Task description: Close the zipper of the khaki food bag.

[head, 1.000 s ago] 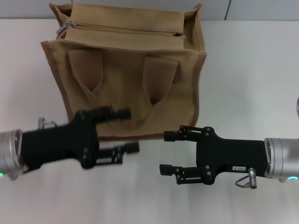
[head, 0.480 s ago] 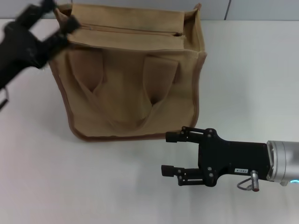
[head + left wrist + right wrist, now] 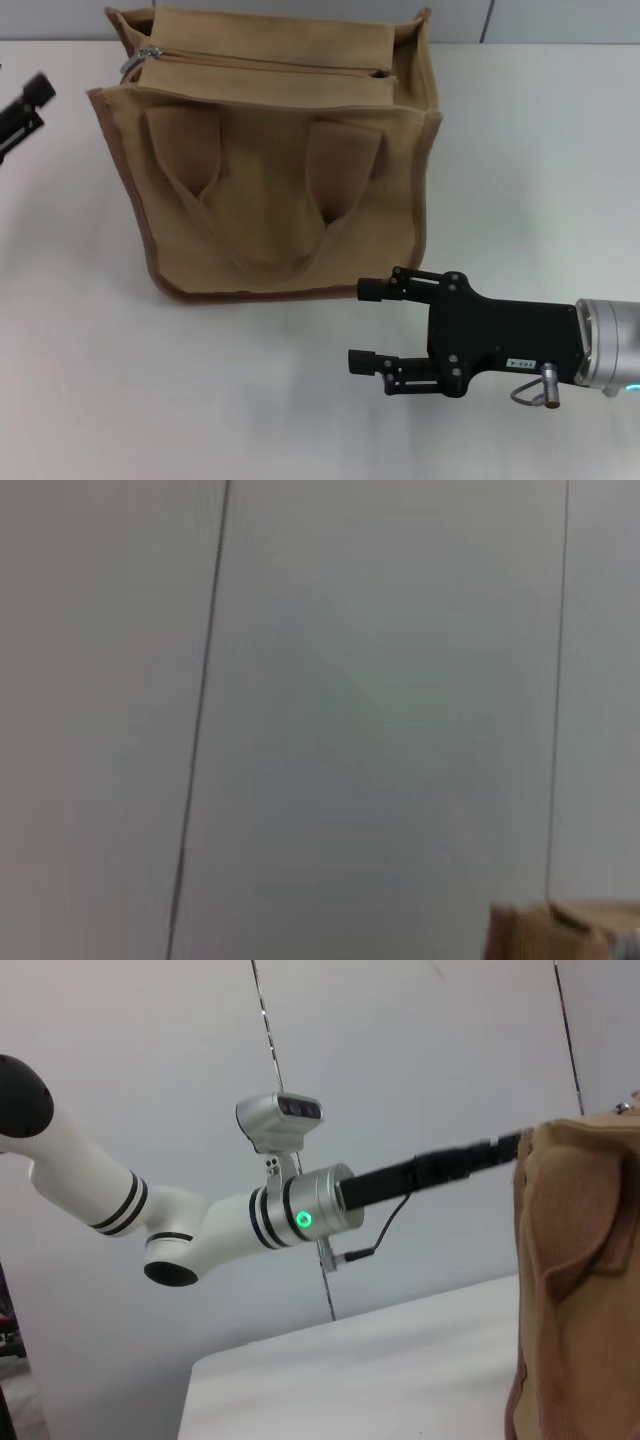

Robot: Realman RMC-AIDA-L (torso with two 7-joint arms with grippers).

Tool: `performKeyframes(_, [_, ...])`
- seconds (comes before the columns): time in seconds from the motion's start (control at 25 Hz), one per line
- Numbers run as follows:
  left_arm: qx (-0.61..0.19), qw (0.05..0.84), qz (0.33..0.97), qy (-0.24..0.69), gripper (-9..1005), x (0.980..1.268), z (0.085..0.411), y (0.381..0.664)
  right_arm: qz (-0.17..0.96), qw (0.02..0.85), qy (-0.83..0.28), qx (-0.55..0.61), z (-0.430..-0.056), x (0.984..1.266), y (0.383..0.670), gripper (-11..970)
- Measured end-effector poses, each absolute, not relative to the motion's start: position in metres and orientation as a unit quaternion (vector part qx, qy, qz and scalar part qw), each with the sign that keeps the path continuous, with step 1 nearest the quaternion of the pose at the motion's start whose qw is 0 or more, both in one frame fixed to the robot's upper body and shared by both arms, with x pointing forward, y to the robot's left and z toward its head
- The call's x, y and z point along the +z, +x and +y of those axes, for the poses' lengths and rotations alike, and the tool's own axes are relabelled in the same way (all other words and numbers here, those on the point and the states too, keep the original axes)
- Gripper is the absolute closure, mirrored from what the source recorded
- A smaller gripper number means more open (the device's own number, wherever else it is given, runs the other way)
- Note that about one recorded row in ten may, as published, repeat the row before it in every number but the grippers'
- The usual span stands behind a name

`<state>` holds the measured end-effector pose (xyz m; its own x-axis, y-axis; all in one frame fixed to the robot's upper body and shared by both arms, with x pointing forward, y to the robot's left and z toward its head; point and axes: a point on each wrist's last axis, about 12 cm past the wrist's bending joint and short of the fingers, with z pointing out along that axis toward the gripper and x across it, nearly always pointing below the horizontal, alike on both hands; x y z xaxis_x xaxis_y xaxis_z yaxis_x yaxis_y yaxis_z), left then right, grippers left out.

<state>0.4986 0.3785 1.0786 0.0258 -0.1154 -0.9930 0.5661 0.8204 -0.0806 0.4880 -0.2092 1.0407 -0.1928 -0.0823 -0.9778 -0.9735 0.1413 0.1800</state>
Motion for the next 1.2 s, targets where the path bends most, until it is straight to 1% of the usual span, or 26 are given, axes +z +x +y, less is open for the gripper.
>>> performKeyframes(0.2, [-0.244,0.666,0.671,0.216,212,1.075,0.379,0.494,0.598,0.459,-0.442,0.485,-0.21,1.042,0.489,172])
performKeyframes(0.28, [-0.244,0.666,0.671,0.216,213,1.075,0.379,0.494,0.597,0.46,-0.444,0.485,-0.21,1.043,0.49,172])
performKeyframes(0.36, [-0.24,0.656,0.672,0.246,214,1.075,0.372,0.5,0.597,0.46,-0.444,0.485,-0.209,1.043,0.491,172])
performKeyframes(0.52, [-0.24,0.656,0.672,0.246,216,1.075,0.372,0.5,0.597,0.461,-0.444,0.485,-0.209,1.043,0.491,172])
performKeyframes(0.56, [-0.225,0.654,0.67,0.269,216,1.078,0.366,0.515,0.597,0.462,-0.442,0.485,-0.209,1.043,0.491,173])
performKeyframes(0.68, [-0.216,0.645,0.673,0.29,218,1.08,0.363,0.522,0.597,0.463,-0.441,0.485,-0.209,1.043,0.491,173])
performKeyframes(0.72, [-0.211,0.636,0.675,0.309,218,1.084,0.36,0.53,0.597,0.463,-0.44,0.485,-0.21,1.043,0.491,173])
performKeyframes(0.88, [-0.211,0.632,0.674,0.32,220,1.086,0.356,0.536,0.597,0.464,-0.439,0.485,-0.21,1.043,0.491,173])
performKeyframes(0.96, [-0.209,0.626,0.671,0.337,221,1.091,0.351,0.544,0.598,0.466,-0.437,0.484,-0.21,1.044,0.491,173])
performKeyframes(1.2, [-0.206,0.627,0.67,0.339,223,1.092,0.35,0.547,0.597,0.47,-0.434,0.484,-0.21,1.044,0.492,172])
